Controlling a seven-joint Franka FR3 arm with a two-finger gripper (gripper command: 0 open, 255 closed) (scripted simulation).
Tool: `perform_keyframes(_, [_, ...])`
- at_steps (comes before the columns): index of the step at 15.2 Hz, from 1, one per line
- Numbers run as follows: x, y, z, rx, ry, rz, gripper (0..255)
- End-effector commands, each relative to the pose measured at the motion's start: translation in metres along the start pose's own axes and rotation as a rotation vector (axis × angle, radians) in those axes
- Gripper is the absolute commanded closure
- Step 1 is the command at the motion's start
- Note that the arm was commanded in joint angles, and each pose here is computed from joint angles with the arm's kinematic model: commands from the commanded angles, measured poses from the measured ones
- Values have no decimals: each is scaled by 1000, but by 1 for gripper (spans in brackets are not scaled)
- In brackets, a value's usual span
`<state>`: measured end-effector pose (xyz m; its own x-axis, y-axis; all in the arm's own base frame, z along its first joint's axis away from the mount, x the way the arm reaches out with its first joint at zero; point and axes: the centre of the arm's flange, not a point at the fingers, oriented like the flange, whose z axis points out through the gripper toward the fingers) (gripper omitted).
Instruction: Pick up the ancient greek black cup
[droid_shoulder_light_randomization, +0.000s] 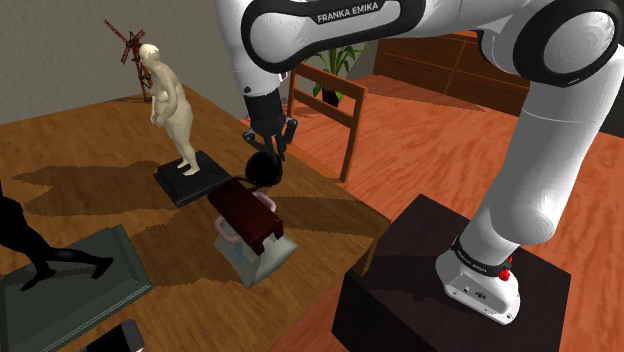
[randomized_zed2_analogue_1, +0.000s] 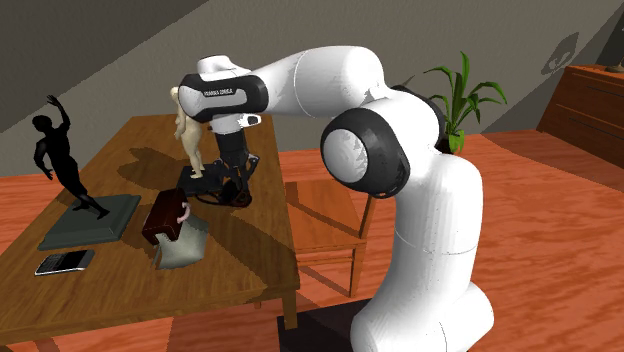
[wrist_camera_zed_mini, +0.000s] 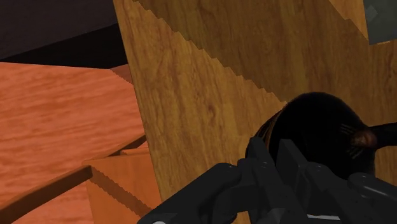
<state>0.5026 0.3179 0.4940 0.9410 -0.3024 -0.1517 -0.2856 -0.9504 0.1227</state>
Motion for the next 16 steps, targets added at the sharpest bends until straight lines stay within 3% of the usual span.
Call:
perform_keyframes(1, [-1, 0, -7, 0, -1, -1, 255])
perform_keyframes(16, [-12, 9, -75, 0, -1, -1, 255])
